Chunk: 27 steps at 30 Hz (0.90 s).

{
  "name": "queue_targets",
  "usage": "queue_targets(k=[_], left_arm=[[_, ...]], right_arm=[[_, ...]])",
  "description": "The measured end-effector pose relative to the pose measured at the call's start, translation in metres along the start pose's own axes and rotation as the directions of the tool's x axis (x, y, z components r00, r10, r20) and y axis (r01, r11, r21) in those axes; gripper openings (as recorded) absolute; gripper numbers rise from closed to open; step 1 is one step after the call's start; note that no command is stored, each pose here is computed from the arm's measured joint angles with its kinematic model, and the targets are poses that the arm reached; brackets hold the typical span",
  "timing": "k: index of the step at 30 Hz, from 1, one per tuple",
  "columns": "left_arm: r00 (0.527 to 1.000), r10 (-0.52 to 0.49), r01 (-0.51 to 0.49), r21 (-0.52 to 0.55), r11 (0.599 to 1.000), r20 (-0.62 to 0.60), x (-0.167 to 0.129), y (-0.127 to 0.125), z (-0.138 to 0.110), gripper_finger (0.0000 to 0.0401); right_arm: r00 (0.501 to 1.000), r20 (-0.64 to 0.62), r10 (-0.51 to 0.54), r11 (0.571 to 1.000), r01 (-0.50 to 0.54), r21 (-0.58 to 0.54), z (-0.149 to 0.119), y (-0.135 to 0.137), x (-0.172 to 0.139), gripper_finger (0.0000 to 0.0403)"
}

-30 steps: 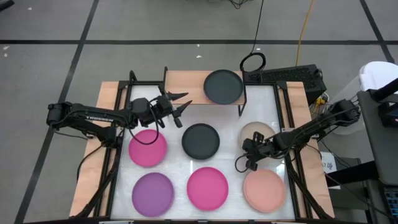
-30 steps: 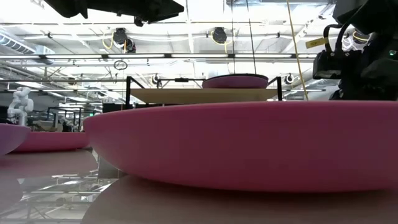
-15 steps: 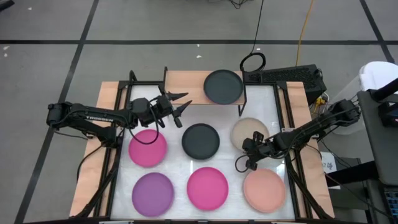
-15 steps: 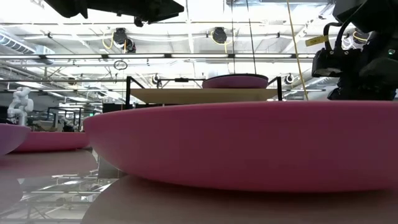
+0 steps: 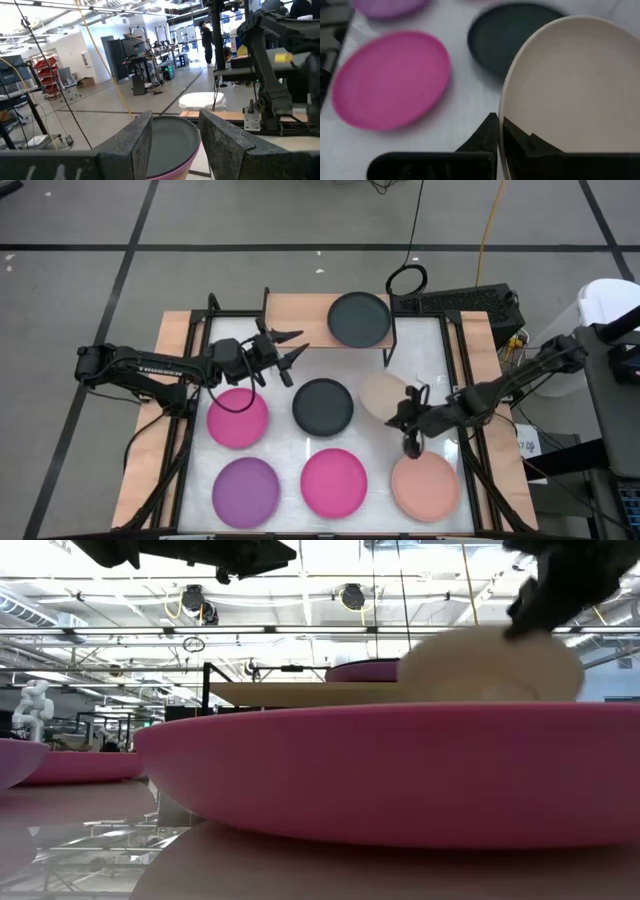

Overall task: Place and stack plates onto a shelf
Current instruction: Stack the dark white plate on top of the black plate on the shelf

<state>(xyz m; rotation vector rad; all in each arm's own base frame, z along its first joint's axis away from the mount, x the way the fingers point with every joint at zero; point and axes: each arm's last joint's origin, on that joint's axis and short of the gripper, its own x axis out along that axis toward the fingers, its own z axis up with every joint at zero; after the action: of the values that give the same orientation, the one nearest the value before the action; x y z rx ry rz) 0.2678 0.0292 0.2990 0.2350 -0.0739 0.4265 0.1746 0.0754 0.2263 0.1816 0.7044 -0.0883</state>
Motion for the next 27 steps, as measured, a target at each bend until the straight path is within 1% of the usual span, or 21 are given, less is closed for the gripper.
queue_targets(k=[3, 5, 7, 9, 12, 13, 16, 19, 21, 24, 27], left_arm=[[1.000, -0.002, 0.002, 0.000, 1.000, 0.001, 0.000, -0.001, 0.000, 0.0168], [1.000, -0.002, 0.002, 0.000, 1.000, 0.001, 0.000, -0.001, 0.000, 0.0168], [1.000, -0.002, 0.002, 0.000, 1.000, 0.001, 0.000, -0.001, 0.000, 0.0168], [1.000, -0.002, 0.002, 0.000, 1.000, 0.001, 0.000, -0.001, 0.000, 0.0168], [1.000, -0.002, 0.002, 0.000, 1.000, 0.002, 0.000, -0.001, 0.000, 0.0168], [1.000, -0.002, 0.002, -0.001, 1.000, 0.004, 0.000, 0.000, 0.000, 0.0168], [1.000, -0.001, 0.001, -0.002, 1.000, 0.008, 0.000, 0.000, 0.001, 0.0168], [1.000, 0.000, 0.000, -0.002, 1.000, 0.010, 0.000, 0.000, 0.001, 0.0168], [1.000, 0.002, -0.002, 0.001, 1.000, 0.017, 0.000, 0.000, 0.002, 0.0168], [1.000, 0.004, -0.004, 0.001, 1.000, 0.025, 0.000, 0.000, 0.003, 0.0168], [1.000, 0.004, -0.004, 0.001, 1.000, 0.025, 0.000, 0.000, 0.003, 0.0168]], right_arm=[[0.993, 0.112, 0.042, 0.998, -0.038, -0.042, 0.013, 0.002, -0.014, 0.0000], [0.975, 0.207, 0.080, 0.994, -0.064, -0.086, 0.023, 0.004, -0.024, 0.0000], [0.944, 0.306, 0.121, 0.987, -0.082, -0.138, 0.034, 0.006, -0.032, 0.0000], [0.903, 0.402, 0.151, 0.980, -0.082, -0.183, 0.044, 0.007, -0.041, 0.0000], [0.848, 0.506, 0.160, 0.969, -0.036, -0.245, 0.058, 0.004, -0.054, 0.0000], [0.837, 0.527, 0.145, 0.967, -0.007, -0.255, 0.063, 0.002, -0.057, 0.0000], [0.807, 0.589, 0.044, 0.963, 0.123, -0.239, 0.078, -0.007, -0.066, 0.0000], [0.778, 0.625, -0.070, 0.941, 0.260, -0.218, 0.096, -0.017, -0.070, 0.0000], [0.762, 0.632, -0.143, 0.918, 0.340, -0.202, 0.108, -0.025, -0.070, 0.0000], [0.767, 0.596, -0.236, 0.867, 0.443, -0.227, 0.123, -0.037, -0.062, 0.0000], [0.782, 0.527, -0.333, 0.824, 0.513, -0.241, 0.134, -0.053, -0.050, 0.0000]])
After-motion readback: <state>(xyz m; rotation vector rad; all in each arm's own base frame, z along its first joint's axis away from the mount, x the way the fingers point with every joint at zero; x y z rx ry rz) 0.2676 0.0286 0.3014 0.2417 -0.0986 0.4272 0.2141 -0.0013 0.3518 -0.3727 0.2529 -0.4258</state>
